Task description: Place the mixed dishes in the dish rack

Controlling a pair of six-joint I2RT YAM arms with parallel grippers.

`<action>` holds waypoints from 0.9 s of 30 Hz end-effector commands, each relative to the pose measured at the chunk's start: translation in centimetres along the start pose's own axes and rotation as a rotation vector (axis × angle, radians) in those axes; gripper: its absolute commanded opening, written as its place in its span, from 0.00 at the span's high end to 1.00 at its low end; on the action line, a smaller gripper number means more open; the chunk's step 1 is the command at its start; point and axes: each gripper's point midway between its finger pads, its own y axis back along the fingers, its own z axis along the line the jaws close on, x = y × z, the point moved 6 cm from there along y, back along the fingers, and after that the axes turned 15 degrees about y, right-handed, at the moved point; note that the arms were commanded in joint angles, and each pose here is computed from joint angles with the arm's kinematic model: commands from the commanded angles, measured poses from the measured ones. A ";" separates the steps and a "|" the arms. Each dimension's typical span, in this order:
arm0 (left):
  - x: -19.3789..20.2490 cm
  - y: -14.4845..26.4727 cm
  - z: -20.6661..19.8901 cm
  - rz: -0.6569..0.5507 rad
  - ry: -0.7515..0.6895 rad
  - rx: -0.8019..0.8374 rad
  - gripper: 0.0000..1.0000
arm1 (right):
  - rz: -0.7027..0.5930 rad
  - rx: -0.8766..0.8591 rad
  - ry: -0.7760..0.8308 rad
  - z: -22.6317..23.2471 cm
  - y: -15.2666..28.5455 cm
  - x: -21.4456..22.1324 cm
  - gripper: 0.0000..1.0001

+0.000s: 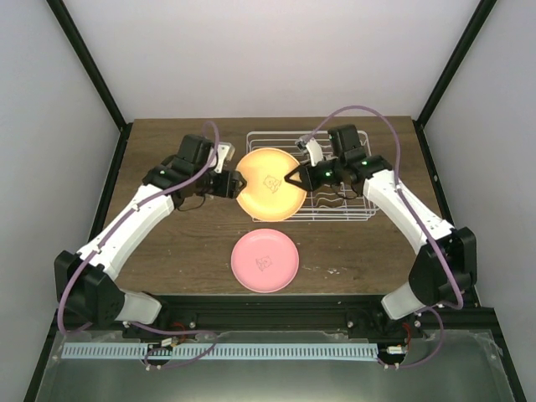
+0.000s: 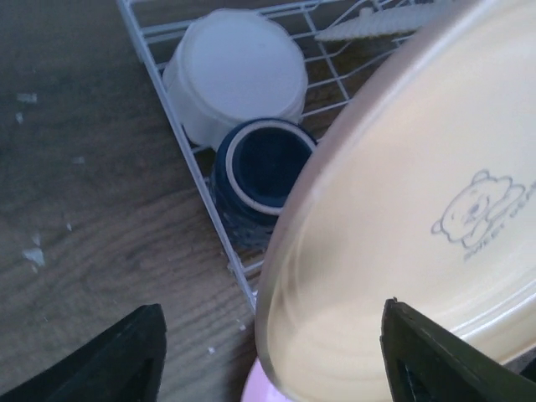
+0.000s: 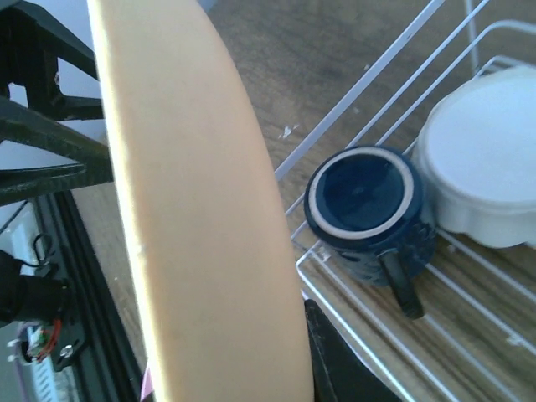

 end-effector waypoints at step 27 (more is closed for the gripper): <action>-8.2 3.8 6.5 -0.190 0.276 0.097 0.00 | 0.523 0.935 1.119 -0.7 13.3 -0.5 0.99</action>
